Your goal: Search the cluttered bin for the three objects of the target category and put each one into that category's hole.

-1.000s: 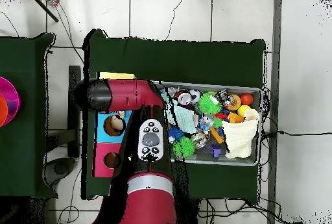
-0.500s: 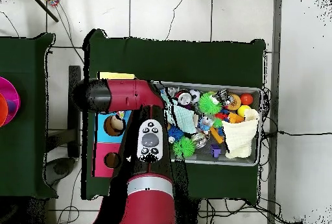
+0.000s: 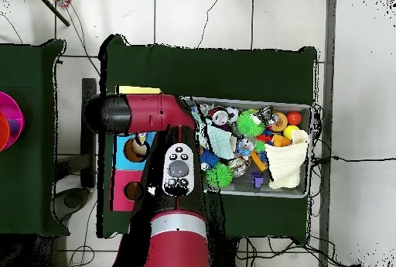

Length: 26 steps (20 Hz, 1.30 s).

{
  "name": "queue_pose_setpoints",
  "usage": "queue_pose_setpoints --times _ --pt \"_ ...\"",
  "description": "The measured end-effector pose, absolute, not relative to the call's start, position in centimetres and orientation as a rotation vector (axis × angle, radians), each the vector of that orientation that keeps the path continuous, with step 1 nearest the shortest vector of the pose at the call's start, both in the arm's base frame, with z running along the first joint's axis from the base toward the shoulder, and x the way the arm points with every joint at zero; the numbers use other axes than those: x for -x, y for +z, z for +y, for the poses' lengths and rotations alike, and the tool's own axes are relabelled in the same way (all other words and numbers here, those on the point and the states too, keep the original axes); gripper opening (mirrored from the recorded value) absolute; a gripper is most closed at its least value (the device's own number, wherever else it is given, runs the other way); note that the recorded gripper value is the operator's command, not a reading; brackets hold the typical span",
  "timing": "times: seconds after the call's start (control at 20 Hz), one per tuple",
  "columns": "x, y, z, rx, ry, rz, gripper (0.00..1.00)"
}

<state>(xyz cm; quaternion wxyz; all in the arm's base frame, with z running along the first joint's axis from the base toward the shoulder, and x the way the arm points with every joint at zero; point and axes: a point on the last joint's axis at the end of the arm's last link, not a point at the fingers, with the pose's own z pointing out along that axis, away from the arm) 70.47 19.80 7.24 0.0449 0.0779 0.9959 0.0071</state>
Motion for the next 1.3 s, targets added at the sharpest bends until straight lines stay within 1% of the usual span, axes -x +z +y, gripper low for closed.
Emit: queue_pose_setpoints --times 0.35,1.05,1.1,1.3 --pt "-70.0 8.4 19.9 -0.223 0.004 3.045 1.0" --pt "-69.9 8.4 19.8 -0.214 -0.004 3.044 1.0" --pt "-69.9 8.4 19.7 -0.213 -0.008 3.045 0.0" --pt "-70.1 8.7 19.0 -0.207 -0.025 3.037 0.0"
